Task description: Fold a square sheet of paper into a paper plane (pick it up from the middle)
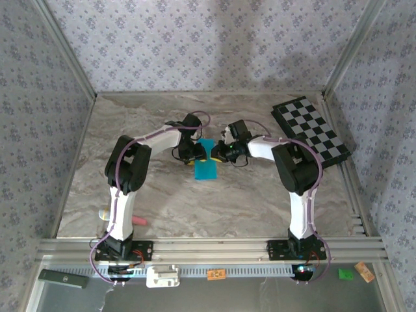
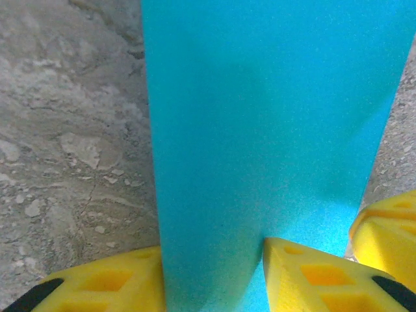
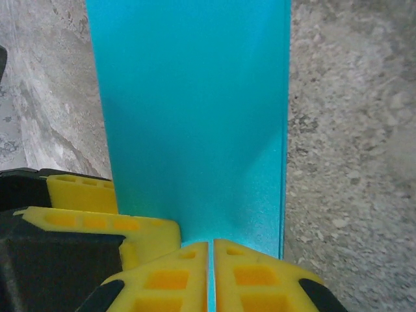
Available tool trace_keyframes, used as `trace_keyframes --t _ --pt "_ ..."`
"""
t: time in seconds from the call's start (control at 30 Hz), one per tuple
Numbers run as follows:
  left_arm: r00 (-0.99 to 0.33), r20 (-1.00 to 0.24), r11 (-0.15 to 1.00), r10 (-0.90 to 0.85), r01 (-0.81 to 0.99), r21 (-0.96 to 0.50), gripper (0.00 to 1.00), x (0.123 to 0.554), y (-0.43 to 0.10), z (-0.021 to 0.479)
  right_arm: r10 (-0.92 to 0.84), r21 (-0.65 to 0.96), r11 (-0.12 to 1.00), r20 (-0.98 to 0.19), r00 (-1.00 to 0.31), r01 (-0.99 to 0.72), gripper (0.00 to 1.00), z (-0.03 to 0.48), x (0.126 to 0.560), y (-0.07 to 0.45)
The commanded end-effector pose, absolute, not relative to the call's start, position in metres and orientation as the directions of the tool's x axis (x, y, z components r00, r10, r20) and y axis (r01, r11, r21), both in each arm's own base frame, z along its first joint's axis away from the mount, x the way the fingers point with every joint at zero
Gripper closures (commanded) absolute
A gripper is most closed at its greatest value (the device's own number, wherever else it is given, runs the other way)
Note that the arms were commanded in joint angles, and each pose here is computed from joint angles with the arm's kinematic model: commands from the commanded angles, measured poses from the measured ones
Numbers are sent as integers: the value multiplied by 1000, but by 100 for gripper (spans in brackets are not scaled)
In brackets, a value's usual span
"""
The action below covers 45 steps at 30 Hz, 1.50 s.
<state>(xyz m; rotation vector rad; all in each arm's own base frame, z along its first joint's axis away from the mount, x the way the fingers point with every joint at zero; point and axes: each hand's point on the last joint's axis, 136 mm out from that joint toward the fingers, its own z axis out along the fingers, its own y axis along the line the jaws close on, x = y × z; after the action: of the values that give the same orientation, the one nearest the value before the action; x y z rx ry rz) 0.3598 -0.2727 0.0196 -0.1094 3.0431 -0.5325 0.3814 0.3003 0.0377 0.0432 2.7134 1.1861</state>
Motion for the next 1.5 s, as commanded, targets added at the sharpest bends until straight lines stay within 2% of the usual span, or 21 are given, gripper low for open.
trace_keyframes --t 0.0,0.43,0.53,0.73,0.83,0.93,1.07,1.23,1.47 --pt "-995 80 967 -54 -72 -246 58 333 -261 -49 77 717 697 -121 -990 -33 90 29 378 302" --pt "-996 61 963 -61 -75 -259 58 337 -263 -41 74 587 808 -6 -997 57 93 -24 352 274" --pt "-997 7 956 -78 -76 -284 58 352 -265 -14 54 542 839 4 -999 47 93 -34 345 265" --pt "-962 -189 924 -195 -116 -365 48 394 -250 72 41 466 883 34 -999 52 94 -47 337 252" --pt "-945 -235 906 -225 -114 -408 49 400 -249 96 40 427 903 44 -998 55 94 -51 336 248" --pt "-952 -218 866 -216 -83 -494 54 398 -264 106 39 386 921 57 -998 58 94 -54 334 244" --pt "-974 -139 779 -180 -54 -625 67 390 -294 106 44 347 936 73 -996 67 94 -57 332 239" --pt "-988 -55 757 -146 -76 -649 79 378 -303 85 50 324 943 80 -996 74 94 -59 331 237" --pt "-995 34 783 -94 -95 -614 86 360 -304 53 58 315 946 86 -995 82 94 -60 330 236"
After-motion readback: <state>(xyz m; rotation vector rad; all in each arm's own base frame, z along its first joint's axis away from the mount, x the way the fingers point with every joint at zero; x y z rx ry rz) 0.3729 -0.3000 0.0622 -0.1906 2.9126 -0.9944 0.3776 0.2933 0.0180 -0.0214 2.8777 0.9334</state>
